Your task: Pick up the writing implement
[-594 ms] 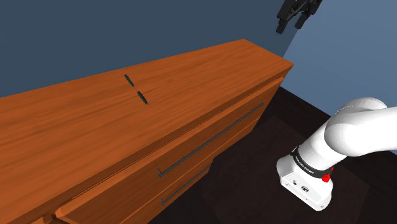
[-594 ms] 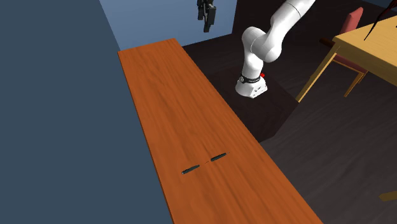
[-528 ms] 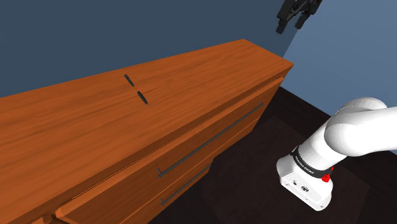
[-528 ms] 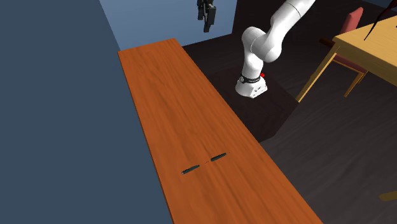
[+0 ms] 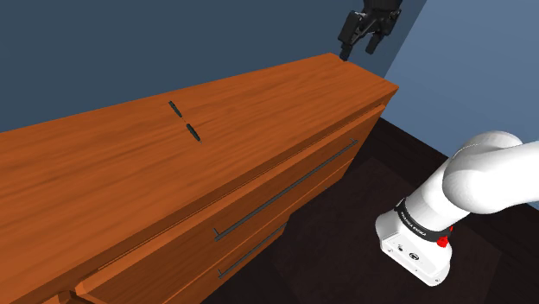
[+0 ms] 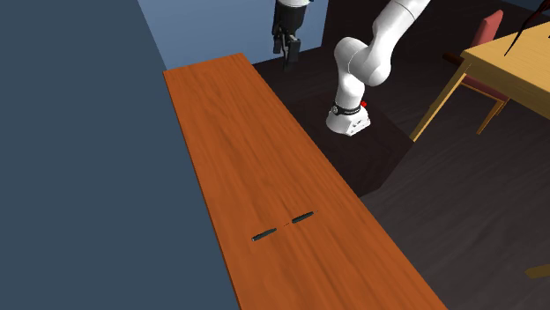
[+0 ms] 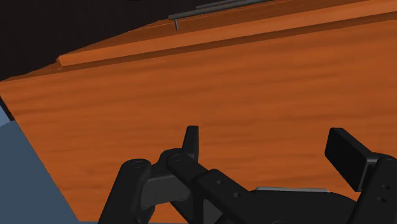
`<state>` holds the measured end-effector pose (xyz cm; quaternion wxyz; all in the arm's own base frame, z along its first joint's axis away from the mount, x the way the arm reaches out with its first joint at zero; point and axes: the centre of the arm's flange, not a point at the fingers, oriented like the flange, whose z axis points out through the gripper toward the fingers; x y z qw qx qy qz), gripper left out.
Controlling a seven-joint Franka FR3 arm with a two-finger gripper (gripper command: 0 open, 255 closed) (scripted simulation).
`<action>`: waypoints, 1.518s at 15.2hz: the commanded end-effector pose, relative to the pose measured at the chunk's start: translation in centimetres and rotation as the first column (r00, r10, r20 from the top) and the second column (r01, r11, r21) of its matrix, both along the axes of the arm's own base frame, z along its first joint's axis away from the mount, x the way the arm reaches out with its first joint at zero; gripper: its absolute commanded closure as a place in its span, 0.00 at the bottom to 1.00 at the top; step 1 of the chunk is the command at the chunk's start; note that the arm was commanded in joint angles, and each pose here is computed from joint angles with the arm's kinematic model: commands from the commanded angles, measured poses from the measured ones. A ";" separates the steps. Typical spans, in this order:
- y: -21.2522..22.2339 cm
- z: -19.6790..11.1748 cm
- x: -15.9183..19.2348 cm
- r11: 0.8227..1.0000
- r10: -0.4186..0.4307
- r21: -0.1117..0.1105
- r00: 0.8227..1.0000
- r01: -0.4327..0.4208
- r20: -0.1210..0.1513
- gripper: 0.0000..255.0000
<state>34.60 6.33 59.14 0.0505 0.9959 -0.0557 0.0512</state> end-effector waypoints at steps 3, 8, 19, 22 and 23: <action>4.4 -1.5 1.9 1.000 0.018 0.017 1.000 -0.018 0.009 0.00; 9.8 -3.8 4.0 0.998 0.042 0.035 0.999 -0.042 0.018 0.00; 22.0 -8.5 8.4 0.993 0.093 0.076 0.995 -0.096 0.040 0.00; 25.4 -9.6 9.4 0.990 0.107 0.087 0.993 -0.110 0.046 0.00; 26.5 -10.0 9.8 0.989 0.111 0.090 0.993 -0.115 0.048 0.00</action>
